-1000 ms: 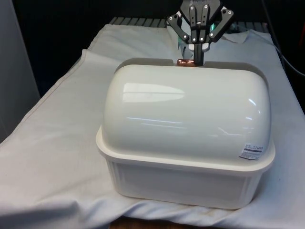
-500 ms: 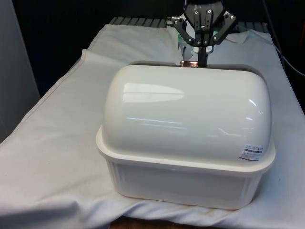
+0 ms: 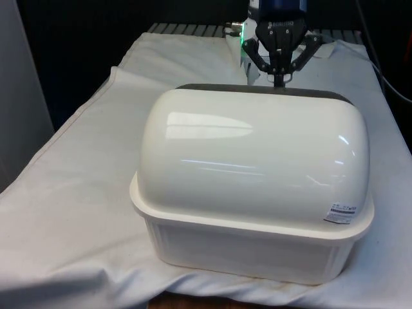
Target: Open the lid, then close it.
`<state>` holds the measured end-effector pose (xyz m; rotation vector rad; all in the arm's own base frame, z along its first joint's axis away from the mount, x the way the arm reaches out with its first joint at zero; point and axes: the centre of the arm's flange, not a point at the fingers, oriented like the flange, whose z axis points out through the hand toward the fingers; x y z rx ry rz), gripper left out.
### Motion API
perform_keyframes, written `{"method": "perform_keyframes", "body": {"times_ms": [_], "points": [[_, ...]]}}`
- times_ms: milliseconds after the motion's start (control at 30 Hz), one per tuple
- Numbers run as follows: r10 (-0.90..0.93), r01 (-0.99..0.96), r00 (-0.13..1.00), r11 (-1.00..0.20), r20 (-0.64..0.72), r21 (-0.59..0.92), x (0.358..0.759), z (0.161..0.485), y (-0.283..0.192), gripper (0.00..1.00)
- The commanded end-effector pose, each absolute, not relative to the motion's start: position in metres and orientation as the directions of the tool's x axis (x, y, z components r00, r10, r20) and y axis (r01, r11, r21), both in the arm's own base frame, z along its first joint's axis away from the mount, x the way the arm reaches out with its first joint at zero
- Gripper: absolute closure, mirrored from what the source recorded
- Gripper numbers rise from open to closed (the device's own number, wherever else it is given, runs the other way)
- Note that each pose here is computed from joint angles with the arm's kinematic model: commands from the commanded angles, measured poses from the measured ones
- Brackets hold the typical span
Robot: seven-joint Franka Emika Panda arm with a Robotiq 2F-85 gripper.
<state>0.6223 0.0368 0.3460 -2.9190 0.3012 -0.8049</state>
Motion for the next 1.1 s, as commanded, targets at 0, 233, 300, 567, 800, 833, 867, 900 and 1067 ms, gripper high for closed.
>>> {"method": "perform_keyframes", "body": {"times_ms": [0,233,300,567,800,833,867,900,1067], "points": [[-0.222,-0.173,0.84,-0.974,0.494,-0.145,0.619,0.342,0.038,1.0],[-0.226,-0.179,0.859,-0.973,0.459,-0.145,0.607,0.326,0.043,1.0],[-0.227,-0.18,0.864,-0.973,0.449,-0.144,0.603,0.322,0.044,1.0],[-0.224,-0.179,0.88,-0.973,0.42,-0.143,0.585,0.32,0.049,1.0],[-0.219,-0.177,0.889,-0.974,0.402,-0.141,0.566,0.33,0.05,1.0],[-0.219,-0.177,0.89,-0.974,0.401,-0.141,0.564,0.332,0.049,1.0],[-0.218,-0.176,0.891,-0.974,0.398,-0.14,0.561,0.334,0.05,1.0],[-0.212,-0.171,0.891,-0.976,0.402,-0.136,0.564,0.332,0.049,1.0],[-0.211,-0.172,0.896,-0.976,0.39,-0.134,0.54,0.345,0.049,1.0]]}}
